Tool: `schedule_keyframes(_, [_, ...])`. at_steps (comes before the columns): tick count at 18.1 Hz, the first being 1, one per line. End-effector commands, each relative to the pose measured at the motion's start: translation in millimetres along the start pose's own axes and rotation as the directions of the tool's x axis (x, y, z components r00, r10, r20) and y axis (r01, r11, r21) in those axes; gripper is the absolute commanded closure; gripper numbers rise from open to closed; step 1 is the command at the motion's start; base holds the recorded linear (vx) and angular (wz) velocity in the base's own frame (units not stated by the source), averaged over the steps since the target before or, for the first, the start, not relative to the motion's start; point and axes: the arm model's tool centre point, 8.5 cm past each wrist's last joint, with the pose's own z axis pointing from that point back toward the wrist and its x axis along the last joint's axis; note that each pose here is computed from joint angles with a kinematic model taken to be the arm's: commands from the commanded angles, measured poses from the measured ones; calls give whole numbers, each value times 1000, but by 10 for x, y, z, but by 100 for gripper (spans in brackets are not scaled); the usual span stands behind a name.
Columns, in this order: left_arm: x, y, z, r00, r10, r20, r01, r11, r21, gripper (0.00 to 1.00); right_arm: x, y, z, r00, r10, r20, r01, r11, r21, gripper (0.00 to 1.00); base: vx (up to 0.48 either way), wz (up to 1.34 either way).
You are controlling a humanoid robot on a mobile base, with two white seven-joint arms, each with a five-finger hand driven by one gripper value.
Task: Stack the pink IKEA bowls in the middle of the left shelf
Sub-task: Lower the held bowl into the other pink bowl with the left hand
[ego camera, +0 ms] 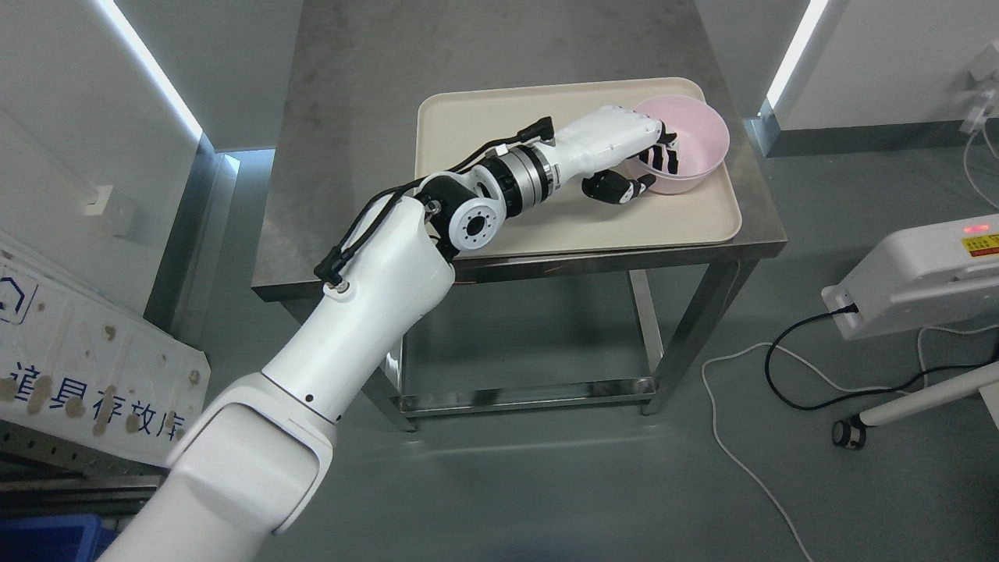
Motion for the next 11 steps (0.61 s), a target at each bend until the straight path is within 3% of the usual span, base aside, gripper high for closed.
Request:
schedule_keyframes(1, [-299,-112,233,995,84,-61,-81,996,49,75,19,-106,6,1000,3,2,-3,1000,-12,0,0,0])
schedule_keyframes(4, [-255,-122,189,996,65,-60,-60,994,89,46,19,-105,6,1000,3,2,-3,1000,-11,0,0,0])
schedule_keyframes(8, [-237,-16,166,997,51,-66,-43,992,119,41,19,-106,6,1000,3,2,-3,1000,-12,0,0,0])
schedule_keyframes(11, [-86,-173,57,998,-39,-41,41,999,35,43,19,-106,6,1000,3,2,-3,1000,-12,0,0,0])
